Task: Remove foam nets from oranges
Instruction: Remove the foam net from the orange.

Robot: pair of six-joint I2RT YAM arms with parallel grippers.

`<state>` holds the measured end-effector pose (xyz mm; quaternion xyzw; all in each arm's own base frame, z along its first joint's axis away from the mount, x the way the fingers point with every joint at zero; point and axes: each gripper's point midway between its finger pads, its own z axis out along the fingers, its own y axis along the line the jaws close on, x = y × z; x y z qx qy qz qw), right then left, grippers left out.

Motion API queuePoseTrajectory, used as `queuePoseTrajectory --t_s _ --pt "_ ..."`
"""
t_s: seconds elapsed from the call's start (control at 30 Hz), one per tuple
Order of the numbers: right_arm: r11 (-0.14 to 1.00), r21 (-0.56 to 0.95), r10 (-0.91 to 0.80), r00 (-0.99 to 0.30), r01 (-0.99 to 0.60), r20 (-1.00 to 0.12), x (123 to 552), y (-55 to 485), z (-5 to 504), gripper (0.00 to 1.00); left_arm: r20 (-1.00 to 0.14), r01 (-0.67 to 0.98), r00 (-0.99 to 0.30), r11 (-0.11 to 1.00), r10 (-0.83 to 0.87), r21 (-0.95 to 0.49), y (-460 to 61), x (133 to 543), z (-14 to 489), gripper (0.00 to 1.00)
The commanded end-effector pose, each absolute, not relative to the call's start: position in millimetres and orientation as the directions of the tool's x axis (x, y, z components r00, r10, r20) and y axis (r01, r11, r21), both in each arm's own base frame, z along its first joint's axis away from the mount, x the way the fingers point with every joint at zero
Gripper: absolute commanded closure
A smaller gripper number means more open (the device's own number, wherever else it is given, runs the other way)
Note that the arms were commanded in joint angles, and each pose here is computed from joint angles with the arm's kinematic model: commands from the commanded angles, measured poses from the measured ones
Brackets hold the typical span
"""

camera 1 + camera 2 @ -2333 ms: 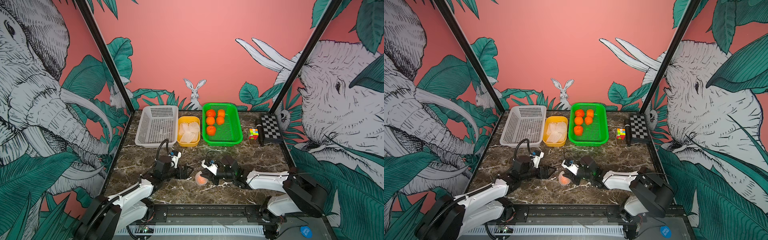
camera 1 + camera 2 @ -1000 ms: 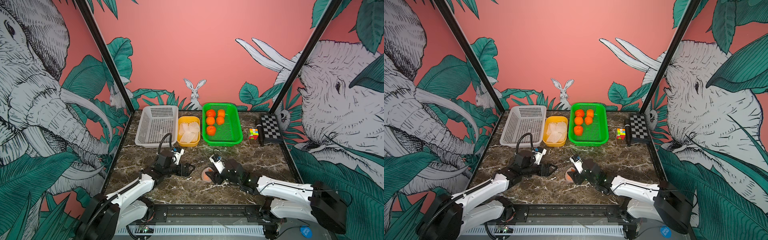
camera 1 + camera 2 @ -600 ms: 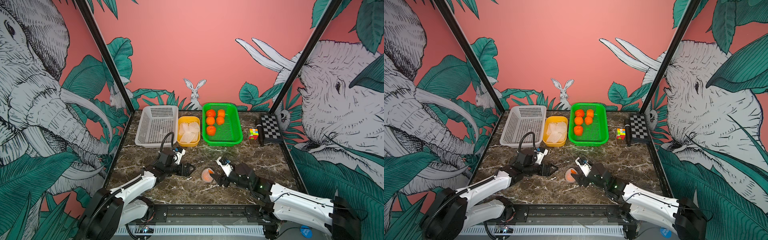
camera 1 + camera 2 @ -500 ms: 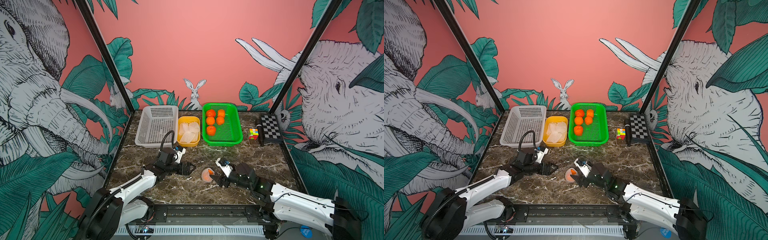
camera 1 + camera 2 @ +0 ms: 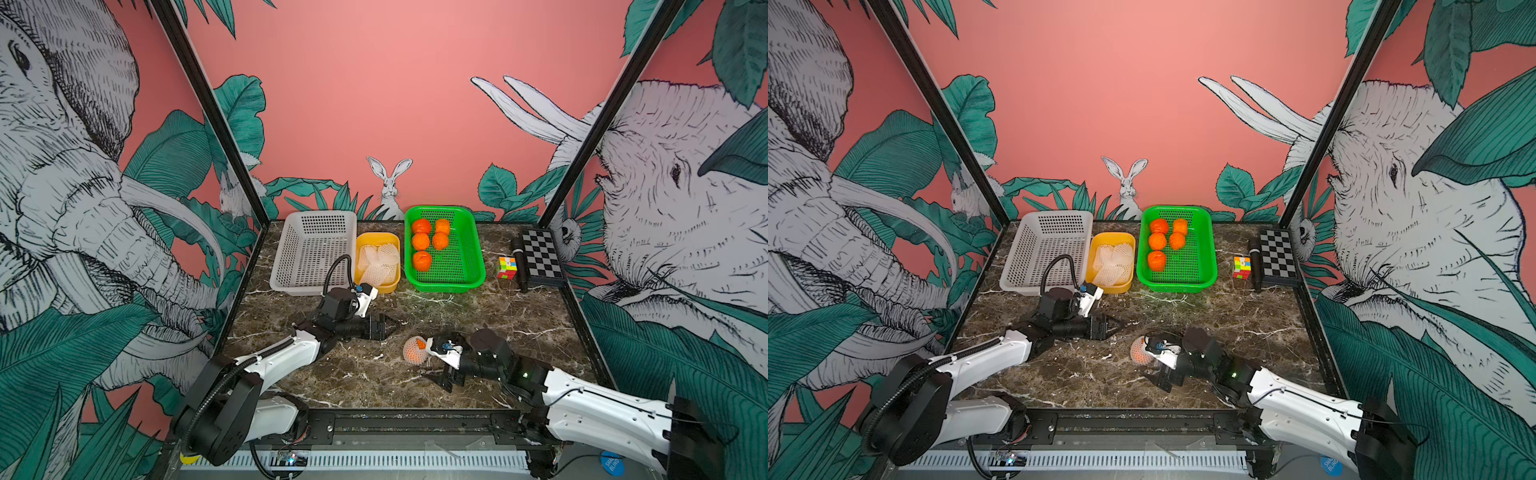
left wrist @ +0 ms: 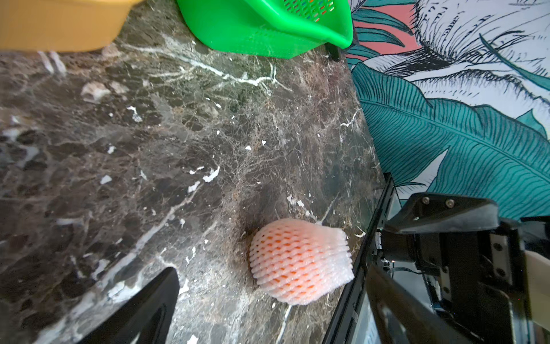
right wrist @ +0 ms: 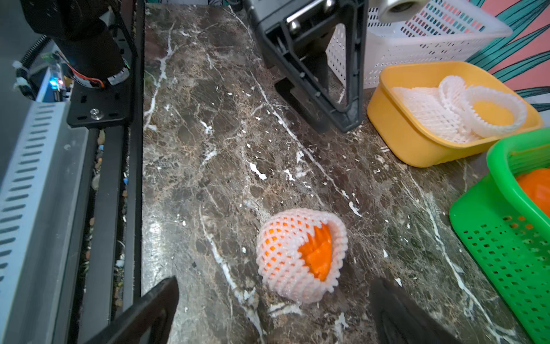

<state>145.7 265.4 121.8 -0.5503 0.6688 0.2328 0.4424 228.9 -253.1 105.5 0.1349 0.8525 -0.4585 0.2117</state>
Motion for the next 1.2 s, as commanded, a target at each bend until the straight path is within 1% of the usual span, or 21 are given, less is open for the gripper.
queuePoseTrajectory --t_s 0.0,0.07,0.27,0.37,0.47,0.63,0.8,0.9,1.1,1.17 --pt "0.336 -0.258 -0.483 0.070 -0.906 -0.873 162 271 138 0.00 -0.499 0.445 -0.866 0.486 0.020 -0.752 -258 228 113 0.01" --pt "0.341 -0.245 -0.477 0.057 -0.907 -0.877 166 274 134 0.00 -0.502 0.447 -0.865 0.486 0.021 -0.751 -258 228 113 0.01" --pt "0.360 -0.130 -0.431 -0.041 -0.924 -0.901 183 291 118 0.01 -0.488 0.439 -0.872 0.475 0.023 -0.762 -260 227 109 0.01" --pt "0.389 -0.091 -0.423 -0.090 -0.917 -0.902 196 296 111 0.00 -0.479 0.429 -0.877 0.473 0.017 -0.769 -261 228 107 0.01" --pt "0.408 -0.038 -0.410 -0.146 -0.912 -0.901 205 299 103 0.03 -0.476 0.423 -0.879 0.479 0.012 -0.769 -260 228 104 0.01" --pt "0.365 0.023 -0.407 -0.181 -0.931 -0.895 199 305 92 0.20 -0.472 0.421 -0.881 0.484 0.019 -0.767 -260 228 102 0.01" --pt "0.345 0.051 -0.409 -0.199 -0.937 -0.891 198 308 91 0.43 -0.469 0.417 -0.883 0.494 0.021 -0.763 -259 228 99 0.01" --pt "0.339 0.064 -0.409 -0.209 -0.938 -0.888 197 310 94 0.49 -0.472 0.419 -0.882 0.492 0.019 -0.763 -259 229 99 0.01" --pt "0.344 0.087 -0.413 -0.234 -0.935 -0.880 200 313 97 0.67 -0.478 0.422 -0.878 0.496 0.016 -0.759 -258 229 100 0.01" --pt "0.350 0.099 -0.413 -0.249 -0.931 -0.876 200 313 97 0.70 -0.486 0.428 -0.874 0.494 0.014 -0.757 -258 229 102 0.01"
